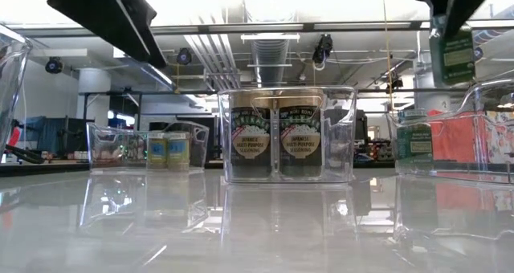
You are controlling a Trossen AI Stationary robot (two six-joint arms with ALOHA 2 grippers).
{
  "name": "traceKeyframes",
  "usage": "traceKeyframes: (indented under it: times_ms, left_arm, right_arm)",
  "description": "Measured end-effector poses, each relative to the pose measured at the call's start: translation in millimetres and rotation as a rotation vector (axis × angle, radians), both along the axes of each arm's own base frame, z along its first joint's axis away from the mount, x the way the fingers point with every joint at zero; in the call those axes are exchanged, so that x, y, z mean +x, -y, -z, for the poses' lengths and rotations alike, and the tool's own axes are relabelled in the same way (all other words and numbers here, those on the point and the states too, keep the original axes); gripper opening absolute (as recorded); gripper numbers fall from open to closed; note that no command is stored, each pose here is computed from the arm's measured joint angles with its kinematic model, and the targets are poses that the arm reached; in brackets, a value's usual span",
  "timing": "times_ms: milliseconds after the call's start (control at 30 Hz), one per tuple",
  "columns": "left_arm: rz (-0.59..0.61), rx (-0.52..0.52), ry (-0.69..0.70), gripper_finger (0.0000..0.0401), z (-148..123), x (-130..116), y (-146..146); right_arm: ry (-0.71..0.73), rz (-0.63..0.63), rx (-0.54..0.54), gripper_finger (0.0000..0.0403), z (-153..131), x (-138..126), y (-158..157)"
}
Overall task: Sort spices by type
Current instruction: Put the green seasoning bottle into the middle right transparent bin
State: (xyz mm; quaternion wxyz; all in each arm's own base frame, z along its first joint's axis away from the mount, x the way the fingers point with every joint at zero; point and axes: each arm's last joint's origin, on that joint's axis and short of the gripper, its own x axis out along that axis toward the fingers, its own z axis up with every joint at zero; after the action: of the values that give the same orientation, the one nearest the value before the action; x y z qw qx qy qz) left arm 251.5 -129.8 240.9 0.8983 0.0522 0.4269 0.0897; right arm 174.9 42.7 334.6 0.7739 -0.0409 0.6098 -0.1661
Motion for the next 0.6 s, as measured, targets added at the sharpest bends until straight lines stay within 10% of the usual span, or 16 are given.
traceKeyframes:
  times_ms: [600]
  left_arm:
    - [-0.099,0.066,0.046,0.0283,0,1,-5]
  right_arm:
    - [0.108,-0.194,0.070,0.0192,39,-53,36]
